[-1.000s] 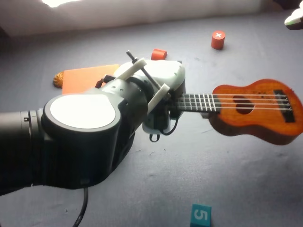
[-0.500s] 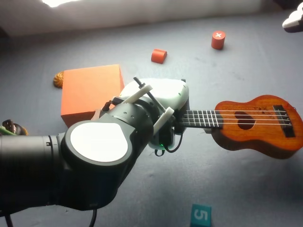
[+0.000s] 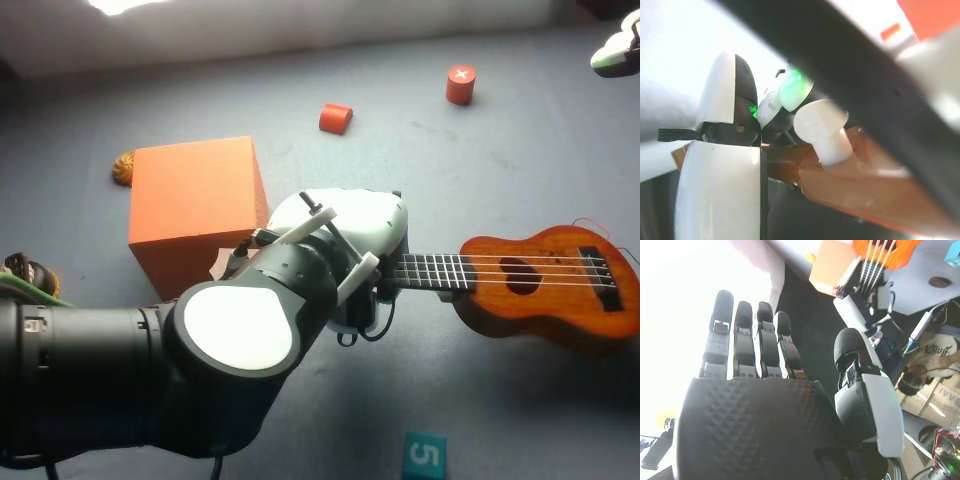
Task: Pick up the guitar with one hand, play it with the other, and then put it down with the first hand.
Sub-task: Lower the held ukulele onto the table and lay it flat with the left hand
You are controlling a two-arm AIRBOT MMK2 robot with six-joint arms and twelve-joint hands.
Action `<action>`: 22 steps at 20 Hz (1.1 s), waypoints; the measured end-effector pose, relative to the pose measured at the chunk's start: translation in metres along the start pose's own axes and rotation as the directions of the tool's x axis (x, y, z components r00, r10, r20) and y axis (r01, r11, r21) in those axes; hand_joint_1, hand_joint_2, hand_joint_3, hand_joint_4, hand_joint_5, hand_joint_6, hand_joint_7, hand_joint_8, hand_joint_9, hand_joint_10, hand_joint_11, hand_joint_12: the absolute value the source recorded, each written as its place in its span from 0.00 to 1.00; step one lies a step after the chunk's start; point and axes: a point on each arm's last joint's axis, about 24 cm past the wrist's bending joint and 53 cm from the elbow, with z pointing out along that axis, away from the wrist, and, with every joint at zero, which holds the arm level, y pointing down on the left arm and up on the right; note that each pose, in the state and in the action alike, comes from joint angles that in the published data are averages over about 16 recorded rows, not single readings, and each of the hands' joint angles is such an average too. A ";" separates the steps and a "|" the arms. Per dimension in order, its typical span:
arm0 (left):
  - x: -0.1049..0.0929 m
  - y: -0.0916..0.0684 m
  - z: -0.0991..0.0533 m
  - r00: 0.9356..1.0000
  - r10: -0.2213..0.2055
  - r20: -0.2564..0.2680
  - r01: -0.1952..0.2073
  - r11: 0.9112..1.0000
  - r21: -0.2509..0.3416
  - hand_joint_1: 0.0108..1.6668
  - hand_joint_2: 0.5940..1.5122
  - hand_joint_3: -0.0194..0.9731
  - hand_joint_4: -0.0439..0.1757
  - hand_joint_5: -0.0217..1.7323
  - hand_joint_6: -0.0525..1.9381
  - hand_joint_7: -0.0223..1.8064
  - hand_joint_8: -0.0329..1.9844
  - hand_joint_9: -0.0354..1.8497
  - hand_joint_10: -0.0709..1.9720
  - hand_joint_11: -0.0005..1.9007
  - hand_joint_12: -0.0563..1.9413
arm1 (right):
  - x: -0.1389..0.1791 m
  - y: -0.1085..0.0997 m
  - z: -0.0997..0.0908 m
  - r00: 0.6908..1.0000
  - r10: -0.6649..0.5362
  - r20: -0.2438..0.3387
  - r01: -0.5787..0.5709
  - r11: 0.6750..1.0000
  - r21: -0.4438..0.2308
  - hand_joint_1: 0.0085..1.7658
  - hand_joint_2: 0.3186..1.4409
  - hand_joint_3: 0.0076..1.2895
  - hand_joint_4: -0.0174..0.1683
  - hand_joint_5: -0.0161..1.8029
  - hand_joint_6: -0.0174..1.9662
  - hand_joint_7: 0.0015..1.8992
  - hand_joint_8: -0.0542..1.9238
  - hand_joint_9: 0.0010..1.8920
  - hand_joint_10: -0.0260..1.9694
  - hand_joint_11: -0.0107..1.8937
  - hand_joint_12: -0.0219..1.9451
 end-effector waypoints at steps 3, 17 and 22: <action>0.005 0.004 0.005 1.000 0.006 -0.002 -0.006 1.000 -0.003 0.81 0.53 0.00 0.19 0.69 0.97 0.73 0.98 0.75 0.97 0.74 1.00 | 0.001 0.001 0.000 1.000 -0.001 -0.001 0.001 1.000 -0.002 0.09 0.93 0.01 0.13 0.02 0.21 0.11 0.03 0.01 0.22 0.02 0.41; 0.015 0.019 0.018 0.999 0.041 0.003 -0.041 0.999 -0.018 0.14 0.52 0.02 0.20 0.48 0.80 0.53 0.84 0.55 0.88 0.52 0.95 | 0.002 0.003 0.001 1.000 -0.003 -0.006 0.003 1.000 -0.010 0.09 0.94 0.01 0.13 0.02 0.22 0.11 0.04 0.01 0.20 0.02 0.40; 0.014 0.020 0.019 0.999 0.046 0.007 -0.045 0.999 -0.017 0.04 0.52 0.02 0.29 0.33 0.50 0.38 0.59 0.39 0.61 0.30 0.80 | 0.004 0.005 0.001 1.000 -0.007 -0.010 0.006 1.000 -0.016 0.10 0.94 0.01 0.13 0.02 0.22 0.12 0.04 0.01 0.20 0.02 0.39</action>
